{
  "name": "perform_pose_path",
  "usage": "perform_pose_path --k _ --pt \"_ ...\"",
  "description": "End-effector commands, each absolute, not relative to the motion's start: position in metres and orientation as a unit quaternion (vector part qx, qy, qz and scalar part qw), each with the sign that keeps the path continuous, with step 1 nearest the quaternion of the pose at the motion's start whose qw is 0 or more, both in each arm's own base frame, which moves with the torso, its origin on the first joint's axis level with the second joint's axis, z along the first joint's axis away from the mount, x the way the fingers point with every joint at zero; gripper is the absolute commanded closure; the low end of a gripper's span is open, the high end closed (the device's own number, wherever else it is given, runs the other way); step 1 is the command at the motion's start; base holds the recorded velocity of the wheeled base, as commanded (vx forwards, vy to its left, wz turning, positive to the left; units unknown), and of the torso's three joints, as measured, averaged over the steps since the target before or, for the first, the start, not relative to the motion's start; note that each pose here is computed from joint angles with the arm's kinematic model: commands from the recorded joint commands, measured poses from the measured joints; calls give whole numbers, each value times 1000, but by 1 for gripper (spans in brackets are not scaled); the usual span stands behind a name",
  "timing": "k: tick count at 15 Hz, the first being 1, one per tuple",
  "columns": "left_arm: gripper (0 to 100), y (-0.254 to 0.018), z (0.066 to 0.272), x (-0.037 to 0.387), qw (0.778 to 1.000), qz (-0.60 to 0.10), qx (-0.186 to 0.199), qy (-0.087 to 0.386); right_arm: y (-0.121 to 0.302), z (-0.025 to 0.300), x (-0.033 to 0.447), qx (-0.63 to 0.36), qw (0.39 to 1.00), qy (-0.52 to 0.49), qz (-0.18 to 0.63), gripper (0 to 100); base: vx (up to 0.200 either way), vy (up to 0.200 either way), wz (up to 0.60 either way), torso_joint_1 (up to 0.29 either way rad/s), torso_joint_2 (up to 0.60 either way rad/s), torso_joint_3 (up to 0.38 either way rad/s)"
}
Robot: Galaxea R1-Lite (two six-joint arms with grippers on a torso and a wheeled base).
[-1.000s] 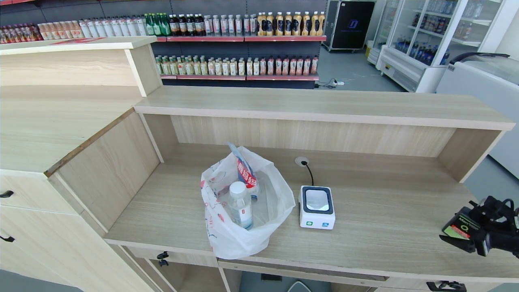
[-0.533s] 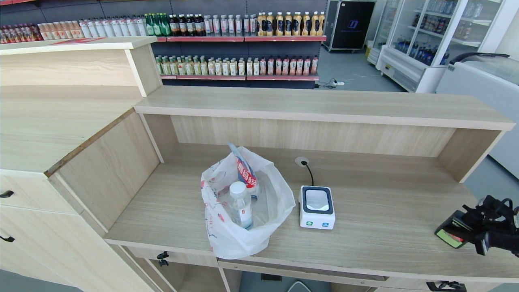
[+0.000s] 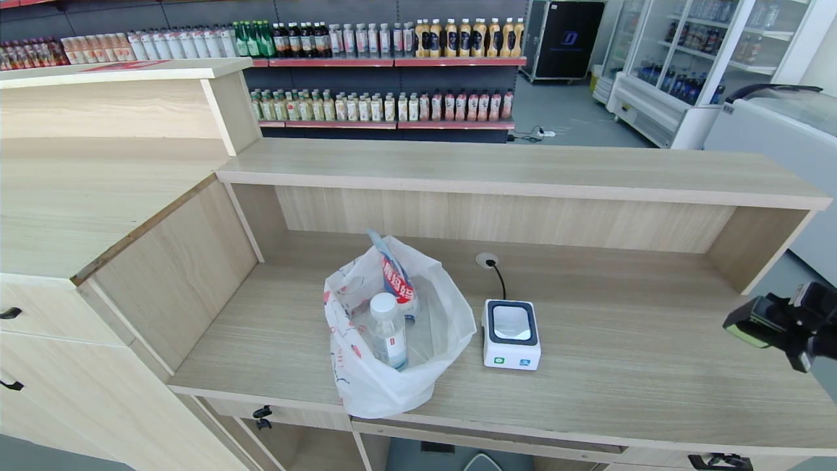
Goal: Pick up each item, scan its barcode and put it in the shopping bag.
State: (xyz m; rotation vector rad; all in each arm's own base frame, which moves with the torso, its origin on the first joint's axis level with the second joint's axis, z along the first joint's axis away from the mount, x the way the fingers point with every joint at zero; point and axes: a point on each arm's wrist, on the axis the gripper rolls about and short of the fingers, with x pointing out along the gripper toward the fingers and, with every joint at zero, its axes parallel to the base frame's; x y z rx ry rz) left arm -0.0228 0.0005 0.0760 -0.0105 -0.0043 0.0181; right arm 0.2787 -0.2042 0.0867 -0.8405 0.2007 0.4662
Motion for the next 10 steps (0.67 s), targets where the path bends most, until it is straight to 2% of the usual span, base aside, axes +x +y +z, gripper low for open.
perform_pose_path --k 1,3,5,6,7,8,9,10 --pt "0 1 76 -23 1000 9 -5 -2 -127 192 214 -596 776 -43 200 100 0 0 0 0 0 0" --pt "0 1 76 -23 1000 9 -5 -2 -74 207 179 -658 710 -119 219 100 0 0 0 0 0 0" --pt "0 1 76 -23 1000 9 -5 -2 -46 220 164 -728 625 -188 213 100 0 0 0 0 0 0" --pt "0 1 76 -23 1000 9 -5 -2 -21 232 152 -787 518 -272 199 100 0 0 0 0 0 0" --pt "0 1 76 -23 1000 9 -5 -3 -9 235 148 -803 468 -314 195 100 0 0 0 0 0 0" --pt "0 1 76 -23 1000 9 -5 -3 11 236 142 -817 383 -388 187 100 0 0 0 0 0 0" --pt "0 1 76 -23 1000 9 -5 -2 23 237 139 -824 323 -432 174 100 0 0 0 0 0 0" --pt "0 1 76 -23 1000 9 -5 -2 34 236 140 -821 279 -469 167 100 0 0 0 0 0 0"
